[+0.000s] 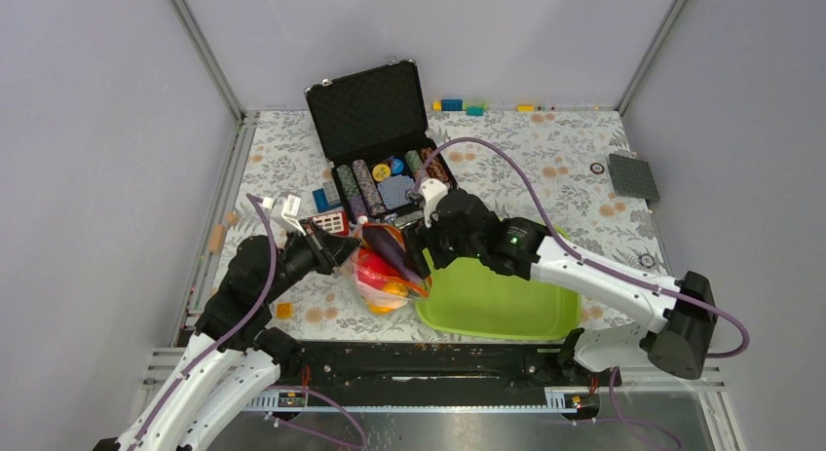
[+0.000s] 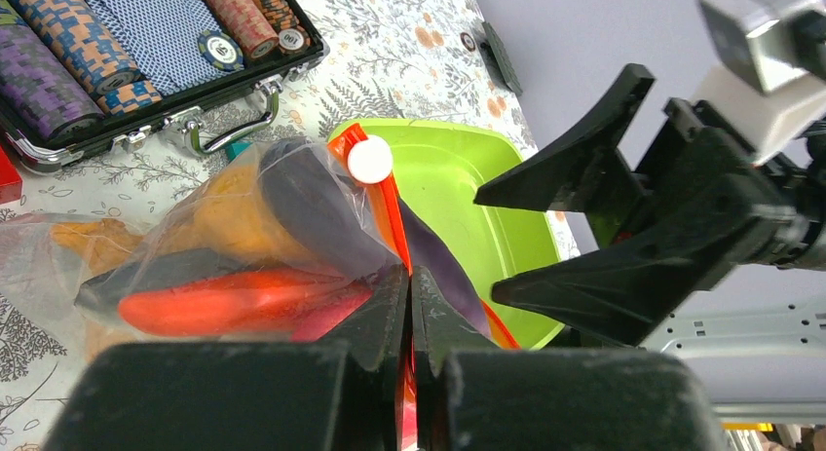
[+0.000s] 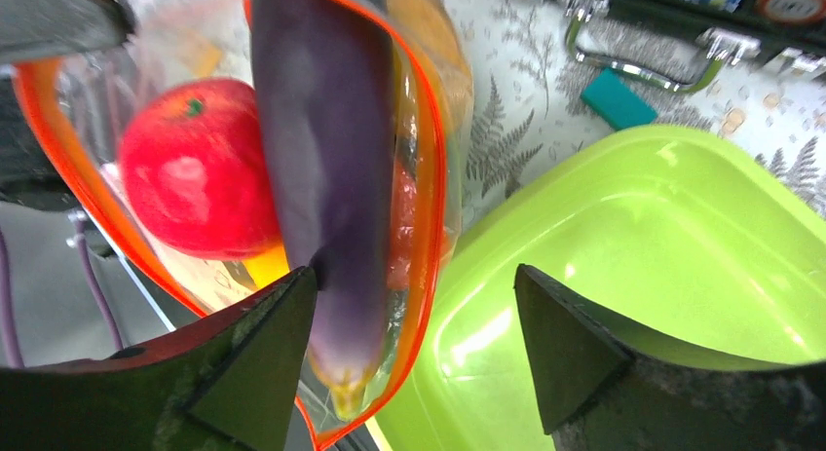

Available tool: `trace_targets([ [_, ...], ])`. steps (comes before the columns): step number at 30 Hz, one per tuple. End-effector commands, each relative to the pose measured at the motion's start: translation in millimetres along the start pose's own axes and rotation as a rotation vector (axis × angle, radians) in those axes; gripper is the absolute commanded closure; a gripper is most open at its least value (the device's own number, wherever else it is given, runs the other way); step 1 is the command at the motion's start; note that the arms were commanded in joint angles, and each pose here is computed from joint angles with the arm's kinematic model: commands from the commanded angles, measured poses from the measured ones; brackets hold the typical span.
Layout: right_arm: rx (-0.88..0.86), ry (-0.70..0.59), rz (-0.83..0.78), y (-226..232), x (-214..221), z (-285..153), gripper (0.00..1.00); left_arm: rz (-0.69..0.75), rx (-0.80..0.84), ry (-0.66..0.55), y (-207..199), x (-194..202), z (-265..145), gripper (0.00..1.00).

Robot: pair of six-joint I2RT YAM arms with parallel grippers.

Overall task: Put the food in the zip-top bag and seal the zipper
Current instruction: Adjust the zipper food storage bag at the center of the board.

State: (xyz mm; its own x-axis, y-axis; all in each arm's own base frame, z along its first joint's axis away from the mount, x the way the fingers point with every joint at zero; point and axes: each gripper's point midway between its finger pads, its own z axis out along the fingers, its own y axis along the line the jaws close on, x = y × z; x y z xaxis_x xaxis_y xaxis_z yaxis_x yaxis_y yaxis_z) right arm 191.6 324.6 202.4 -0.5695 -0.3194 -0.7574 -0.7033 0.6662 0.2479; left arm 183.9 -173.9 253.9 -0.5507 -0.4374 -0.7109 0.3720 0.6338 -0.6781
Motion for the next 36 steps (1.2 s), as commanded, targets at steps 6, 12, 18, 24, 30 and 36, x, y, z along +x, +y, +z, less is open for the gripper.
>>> trace_targets([
  [6, -0.11, 0.128, -0.028, 17.0, 20.8, 30.7, 0.31, 0.042, 0.097, -0.035, -22.5, -12.8, -1.5, 1.0],
  [12, -0.031, 0.043, 0.038, 6.2, 6.9, 39.9, 0.44, 0.037, 0.091, -0.03, -21.3, -12.0, -0.2, 1.0],
  [18, 0.037, 0.025, 0.046, -7.5, 10.6, 40.7, 0.45, 0.051, 0.071, -0.03, -18.6, -13.1, -2.4, 1.0],
  [24, 0.062, 0.037, 0.032, -16.2, 24.5, 33.7, 0.45, 0.084, 0.044, -0.043, -15.3, -16.9, -6.9, 1.0],
  [30, 0.016, 0.011, 0.025, -10.8, 25.8, 28.9, 0.45, 0.107, 0.04, -0.05, -16.8, -21.0, -8.3, 1.0],
  [36, -0.141, -0.013, 0.049, 19.0, 16.3, 31.8, 0.44, 0.102, 0.064, -0.025, -20.1, -16.8, -4.6, 1.0],
])
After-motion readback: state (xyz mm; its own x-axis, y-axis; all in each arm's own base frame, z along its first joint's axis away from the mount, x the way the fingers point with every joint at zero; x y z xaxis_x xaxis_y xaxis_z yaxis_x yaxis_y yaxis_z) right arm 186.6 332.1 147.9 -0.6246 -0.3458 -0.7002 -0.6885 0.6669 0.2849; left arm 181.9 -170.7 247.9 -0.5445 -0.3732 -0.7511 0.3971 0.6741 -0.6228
